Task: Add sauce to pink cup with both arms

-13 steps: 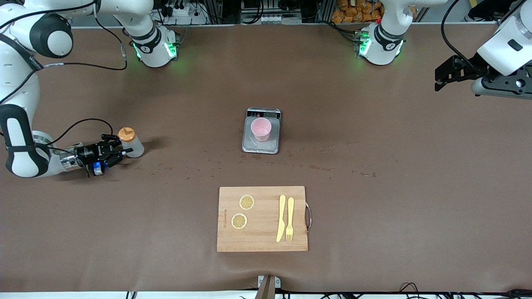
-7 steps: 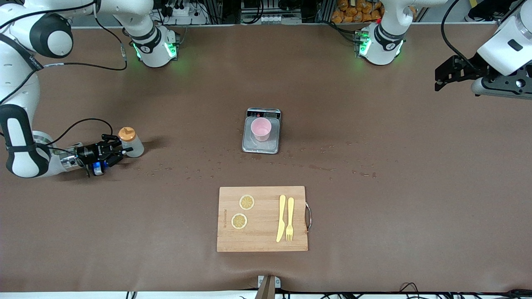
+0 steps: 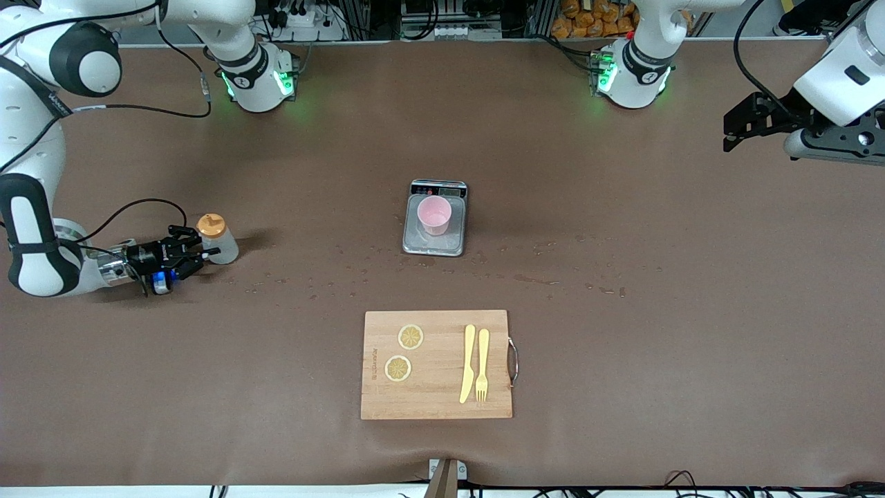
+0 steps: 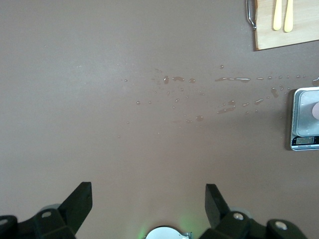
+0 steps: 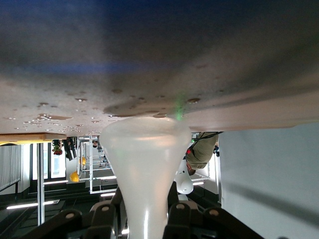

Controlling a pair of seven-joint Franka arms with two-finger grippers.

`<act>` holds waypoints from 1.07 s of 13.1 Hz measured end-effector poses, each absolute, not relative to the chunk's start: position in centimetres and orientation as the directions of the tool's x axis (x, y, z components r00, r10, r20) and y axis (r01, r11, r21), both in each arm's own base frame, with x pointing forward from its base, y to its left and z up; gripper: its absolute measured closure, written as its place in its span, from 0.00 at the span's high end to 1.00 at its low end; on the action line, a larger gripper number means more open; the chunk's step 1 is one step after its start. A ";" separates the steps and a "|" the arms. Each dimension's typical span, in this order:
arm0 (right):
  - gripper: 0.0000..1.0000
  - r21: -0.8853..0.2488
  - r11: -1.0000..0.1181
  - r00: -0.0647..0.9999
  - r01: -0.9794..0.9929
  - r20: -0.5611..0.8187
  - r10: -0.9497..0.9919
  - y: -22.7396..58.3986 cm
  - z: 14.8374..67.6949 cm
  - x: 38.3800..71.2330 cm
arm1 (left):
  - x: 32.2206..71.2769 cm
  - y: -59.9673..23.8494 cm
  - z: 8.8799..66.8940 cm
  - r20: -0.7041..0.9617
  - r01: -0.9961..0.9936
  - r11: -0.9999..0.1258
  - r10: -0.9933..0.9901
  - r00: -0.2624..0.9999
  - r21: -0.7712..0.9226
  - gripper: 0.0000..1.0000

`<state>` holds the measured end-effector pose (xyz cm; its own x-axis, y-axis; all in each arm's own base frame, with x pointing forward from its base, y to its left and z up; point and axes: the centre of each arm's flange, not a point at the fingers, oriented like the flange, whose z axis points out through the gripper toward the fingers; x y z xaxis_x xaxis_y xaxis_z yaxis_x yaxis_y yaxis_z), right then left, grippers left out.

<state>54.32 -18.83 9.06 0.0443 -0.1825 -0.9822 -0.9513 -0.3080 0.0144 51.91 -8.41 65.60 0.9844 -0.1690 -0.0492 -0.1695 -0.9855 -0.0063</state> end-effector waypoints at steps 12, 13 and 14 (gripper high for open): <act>0.58 0.005 -0.301 0.059 -0.954 -0.977 -0.204 -19.2 9.1 54.8 | 51.9 -8.4 65.6 -0.049 -0.169 -0.986 -0.169 0.984 -0.006 1.00; 0.63 0.003 -0.301 0.062 -0.954 -0.976 -0.207 -19.3 9.2 55.0 | 51.9 -8.4 65.6 -0.049 -0.169 -0.986 -0.169 0.984 -0.006 1.00; 0.70 -0.002 -0.302 0.069 -0.953 -0.975 -0.210 -19.4 9.4 55.2 | 51.9 -8.4 65.6 -0.049 -0.169 -0.986 -0.169 0.984 -0.006 1.00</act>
<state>55.20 -19.37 9.42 0.0685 -0.2102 -0.9753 -0.9534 -0.3016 -0.0020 51.91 -8.40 65.60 0.9844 -0.1688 -0.0493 -0.1694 -0.9855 -0.0063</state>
